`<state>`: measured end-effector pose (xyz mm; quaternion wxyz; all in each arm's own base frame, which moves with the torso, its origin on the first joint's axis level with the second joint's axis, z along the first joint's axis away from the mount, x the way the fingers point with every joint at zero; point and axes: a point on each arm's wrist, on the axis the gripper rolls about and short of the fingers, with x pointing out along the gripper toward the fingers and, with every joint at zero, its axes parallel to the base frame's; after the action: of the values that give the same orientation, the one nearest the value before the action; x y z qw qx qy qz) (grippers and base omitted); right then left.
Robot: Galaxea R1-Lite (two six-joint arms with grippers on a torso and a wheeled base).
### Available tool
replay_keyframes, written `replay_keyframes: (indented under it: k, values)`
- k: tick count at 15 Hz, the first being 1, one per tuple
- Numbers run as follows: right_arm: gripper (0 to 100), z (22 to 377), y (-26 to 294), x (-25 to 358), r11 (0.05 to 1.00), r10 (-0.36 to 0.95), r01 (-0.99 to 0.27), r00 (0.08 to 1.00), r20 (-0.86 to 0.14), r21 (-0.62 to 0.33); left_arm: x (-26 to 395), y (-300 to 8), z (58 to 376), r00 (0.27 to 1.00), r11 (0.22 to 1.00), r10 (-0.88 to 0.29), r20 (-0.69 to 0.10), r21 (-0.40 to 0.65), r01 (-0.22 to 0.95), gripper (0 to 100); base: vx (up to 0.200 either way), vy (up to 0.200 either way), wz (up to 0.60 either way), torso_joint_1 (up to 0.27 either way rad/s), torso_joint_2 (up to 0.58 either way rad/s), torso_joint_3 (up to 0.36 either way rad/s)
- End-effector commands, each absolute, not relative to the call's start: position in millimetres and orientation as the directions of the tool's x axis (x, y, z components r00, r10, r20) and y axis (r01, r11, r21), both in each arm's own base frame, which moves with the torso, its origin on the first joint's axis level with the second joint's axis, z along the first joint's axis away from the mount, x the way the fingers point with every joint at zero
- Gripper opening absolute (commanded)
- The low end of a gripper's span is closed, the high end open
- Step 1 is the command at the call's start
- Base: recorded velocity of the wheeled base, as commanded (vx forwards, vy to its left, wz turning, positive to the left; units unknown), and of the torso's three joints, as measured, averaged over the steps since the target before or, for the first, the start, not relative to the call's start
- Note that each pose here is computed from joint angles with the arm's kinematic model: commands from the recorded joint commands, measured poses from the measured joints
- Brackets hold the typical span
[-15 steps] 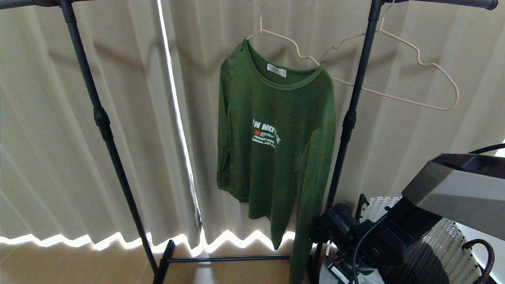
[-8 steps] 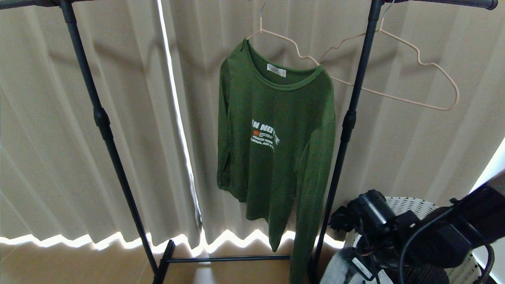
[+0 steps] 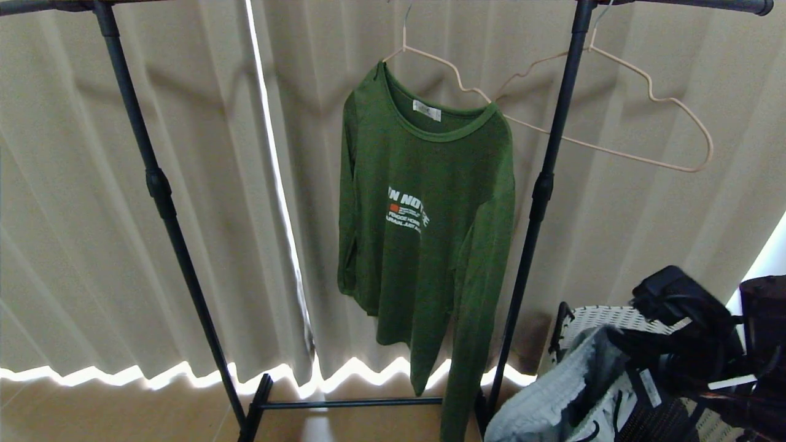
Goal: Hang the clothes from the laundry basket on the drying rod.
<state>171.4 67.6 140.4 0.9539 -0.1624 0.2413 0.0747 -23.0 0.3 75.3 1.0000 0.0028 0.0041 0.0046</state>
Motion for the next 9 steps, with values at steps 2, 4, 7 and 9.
replay_keyframes:
  k: [2,4,7,9]
  values:
    - [0,159,60,163,0.959,0.089,-0.166,0.946,-0.313,-0.230,-23,0,75,1.000,1.000,0.006,-0.008,0.008,-0.006,100,0.000,0.000,0.00,0.000,0.00,0.000]
    - [0,166,62,166,0.960,0.126,-0.183,0.958,-0.259,-0.211,-23,0,75,1.000,1.000,0.008,-0.008,0.005,-0.008,100,-0.100,0.000,0.00,0.006,0.00,0.004]
    - [0,180,65,171,0.959,0.176,-0.212,0.966,-0.191,-0.187,-23,0,75,1.000,1.000,0.009,-0.008,0.003,-0.009,100,-0.200,0.000,0.00,0.007,0.00,0.001]
    - [0,181,65,171,0.958,0.184,-0.218,0.965,-0.187,-0.185,-23,0,75,1.000,1.000,0.008,-0.008,0.006,-0.008,100,-0.200,0.000,0.00,-0.005,0.00,0.000]
